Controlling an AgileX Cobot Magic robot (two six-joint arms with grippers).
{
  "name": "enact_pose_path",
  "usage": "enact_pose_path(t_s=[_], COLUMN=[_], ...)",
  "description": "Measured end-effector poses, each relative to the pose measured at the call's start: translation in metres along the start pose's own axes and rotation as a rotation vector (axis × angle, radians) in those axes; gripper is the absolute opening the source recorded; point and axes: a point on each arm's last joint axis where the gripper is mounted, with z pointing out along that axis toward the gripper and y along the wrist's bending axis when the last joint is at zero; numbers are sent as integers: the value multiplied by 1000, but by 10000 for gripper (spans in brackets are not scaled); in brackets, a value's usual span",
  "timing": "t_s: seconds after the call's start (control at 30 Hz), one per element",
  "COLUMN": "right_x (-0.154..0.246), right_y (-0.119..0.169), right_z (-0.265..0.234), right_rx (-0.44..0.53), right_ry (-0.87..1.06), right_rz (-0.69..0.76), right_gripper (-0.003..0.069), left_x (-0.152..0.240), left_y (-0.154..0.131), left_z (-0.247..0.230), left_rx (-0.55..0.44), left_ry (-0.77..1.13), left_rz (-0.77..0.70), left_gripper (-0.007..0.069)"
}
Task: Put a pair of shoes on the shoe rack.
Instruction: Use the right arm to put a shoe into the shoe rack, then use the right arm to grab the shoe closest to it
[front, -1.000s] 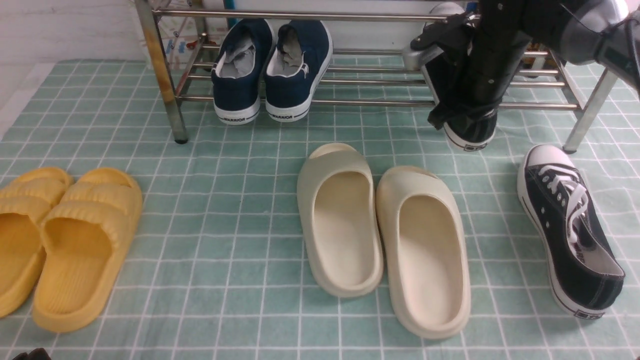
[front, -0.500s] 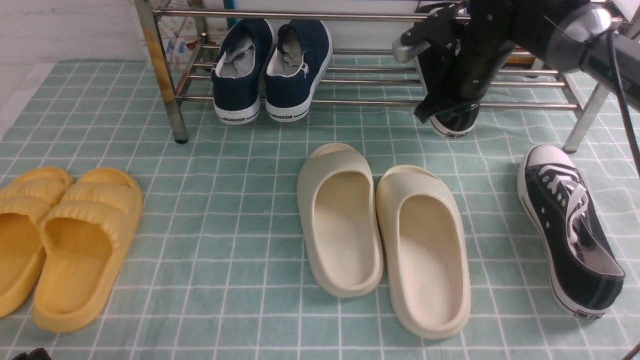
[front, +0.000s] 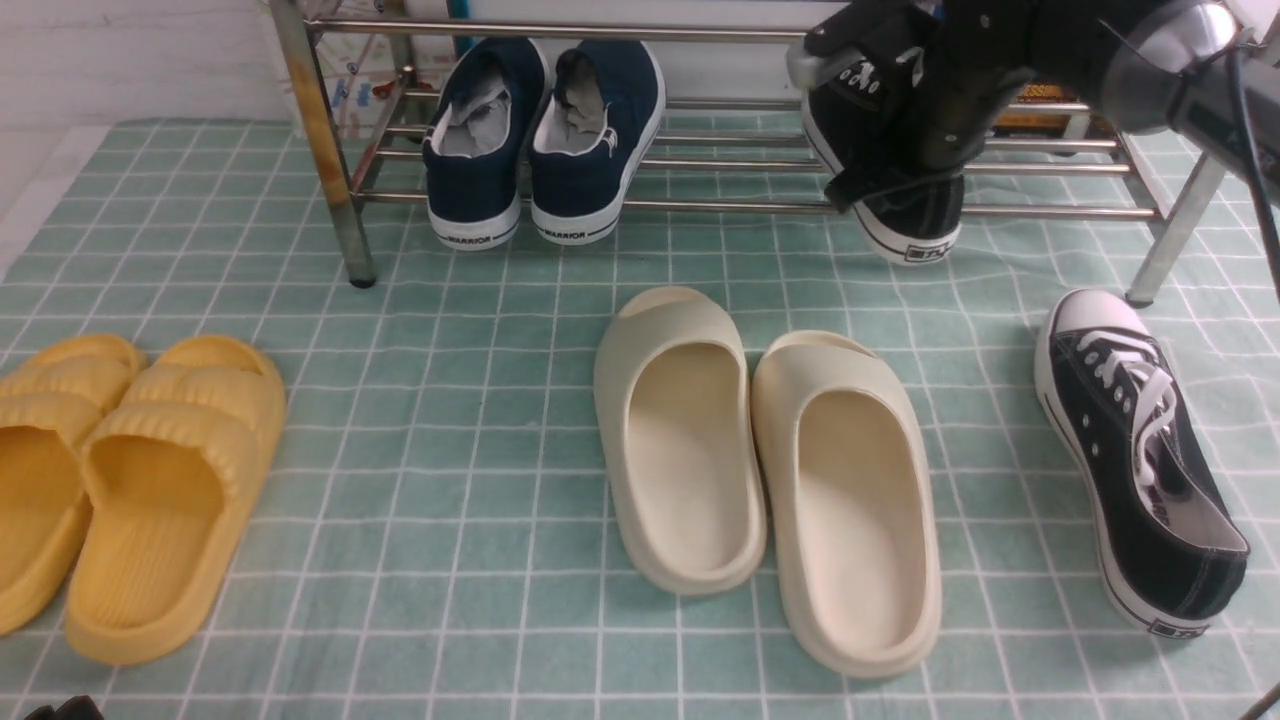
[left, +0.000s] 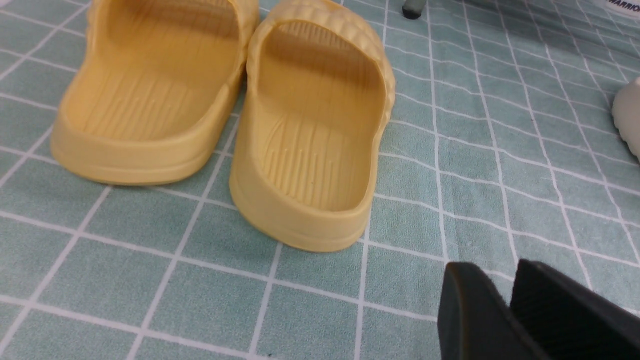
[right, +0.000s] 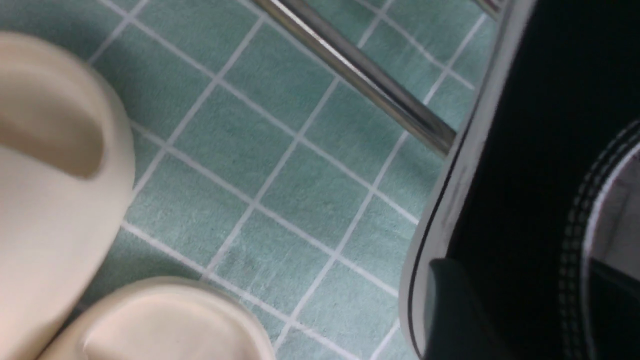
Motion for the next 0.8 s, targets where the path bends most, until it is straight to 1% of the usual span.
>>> enact_pose_path(t_s=[0.07, 0.13, 0.17, 0.33, 0.37, 0.53, 0.63, 0.67, 0.77, 0.8], right_x=[1, 1, 3, 7, 7, 11, 27, 28, 59, 63], right_y=[-1, -2, -3, -5, -7, -6, 2, 3, 12, 14], right_z=[-13, -21, -34, -64, -76, -101, -125, -126, -147, -145], right_rx=[-3, -4, -6, -14, -11, -26, -91, -99, -142, -145], right_ry=[24, 32, 58, 113, 100, 77, 85, 86, 136, 154], right_rz=[13, 17, 23, 35, 42, 85, 136, 139, 152, 152], right_gripper=[405, 419, 427, 430, 430, 430, 431, 431, 431, 431], left_x=[0, 0, 0, 0, 0, 0, 0, 0, 0, 0], left_y=[0, 0, 0, 0, 0, 0, 0, 0, 0, 0], left_z=[0, 0, 0, 0, 0, 0, 0, 0, 0, 0], left_rx=[0, 0, 0, 0, 0, 0, 0, 0, 0, 0], left_ry=[0, 0, 0, 0, 0, 0, 0, 0, 0, 0], left_rz=[0, 0, 0, 0, 0, 0, 0, 0, 0, 0], left_gripper=[148, 149, 151, 155, 155, 162, 165, 165, 167, 167])
